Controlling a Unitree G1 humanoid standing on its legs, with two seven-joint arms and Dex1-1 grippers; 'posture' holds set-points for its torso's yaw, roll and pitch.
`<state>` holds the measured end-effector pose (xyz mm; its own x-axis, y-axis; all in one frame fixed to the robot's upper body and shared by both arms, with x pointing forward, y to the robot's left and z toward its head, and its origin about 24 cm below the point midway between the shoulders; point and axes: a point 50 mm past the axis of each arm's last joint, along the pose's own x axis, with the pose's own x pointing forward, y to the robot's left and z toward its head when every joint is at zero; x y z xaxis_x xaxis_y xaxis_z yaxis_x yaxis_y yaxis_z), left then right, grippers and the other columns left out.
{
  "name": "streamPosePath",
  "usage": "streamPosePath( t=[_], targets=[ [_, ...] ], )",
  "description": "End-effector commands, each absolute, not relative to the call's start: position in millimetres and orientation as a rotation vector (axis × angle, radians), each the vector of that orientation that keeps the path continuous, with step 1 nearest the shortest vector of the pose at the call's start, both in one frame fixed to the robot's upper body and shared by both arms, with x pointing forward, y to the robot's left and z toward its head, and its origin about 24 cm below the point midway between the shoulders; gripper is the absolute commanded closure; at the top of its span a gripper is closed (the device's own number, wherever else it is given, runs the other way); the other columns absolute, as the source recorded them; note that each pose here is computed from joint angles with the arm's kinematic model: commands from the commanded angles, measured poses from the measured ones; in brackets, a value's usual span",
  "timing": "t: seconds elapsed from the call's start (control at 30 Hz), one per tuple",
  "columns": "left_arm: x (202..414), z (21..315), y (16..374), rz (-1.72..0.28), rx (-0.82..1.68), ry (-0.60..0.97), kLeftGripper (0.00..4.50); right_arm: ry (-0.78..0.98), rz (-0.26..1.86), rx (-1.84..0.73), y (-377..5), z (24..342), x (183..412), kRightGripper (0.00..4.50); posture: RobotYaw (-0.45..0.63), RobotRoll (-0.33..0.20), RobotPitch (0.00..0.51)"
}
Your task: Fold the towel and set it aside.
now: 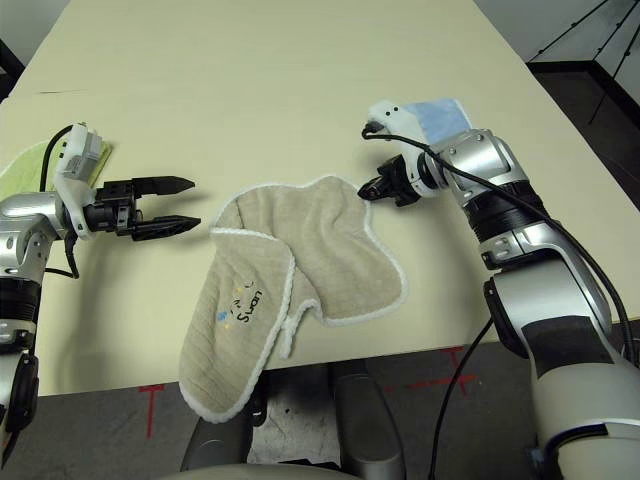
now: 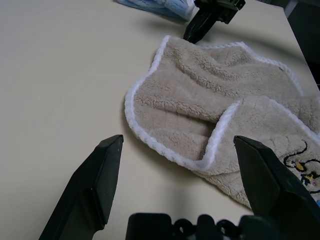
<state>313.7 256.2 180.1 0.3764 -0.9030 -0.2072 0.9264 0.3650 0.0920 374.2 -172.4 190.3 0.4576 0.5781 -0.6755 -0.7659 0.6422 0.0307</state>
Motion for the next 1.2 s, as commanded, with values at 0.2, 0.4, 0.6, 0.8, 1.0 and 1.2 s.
streamPosePath(
  t=[0.2,0.4,0.6,0.8,1.0,1.2],
  targets=[
    [312,186,264,-1.151,0.228,0.136,0.0,0.42,0.824,-0.4,-190,235,378,4.46,0.03,0.0,0.269],
    [315,188,269,-1.124,0.232,0.13,0.0,0.162,0.85,-0.434,-182,237,376,4.46,0.02,0.0,0.251],
    [318,188,269,-1.116,0.236,0.129,0.0,-0.168,0.825,-0.481,-181,253,374,4.46,0.01,0.0,0.234],
    [321,188,268,-1.105,0.231,0.122,0.0,-0.4,0.766,-0.571,-183,274,375,4.46,0.01,0.0,0.22],
    [324,186,268,-1.078,0.209,0.108,0.0,-0.618,0.735,-0.627,-162,322,381,4.46,0.0,0.0,0.206],
    [332,185,255,-1.06,0.142,0.062,0.0,-0.885,0.642,-0.594,-138,397,369,4.46,0.0,0.0,0.202]
  ],
)
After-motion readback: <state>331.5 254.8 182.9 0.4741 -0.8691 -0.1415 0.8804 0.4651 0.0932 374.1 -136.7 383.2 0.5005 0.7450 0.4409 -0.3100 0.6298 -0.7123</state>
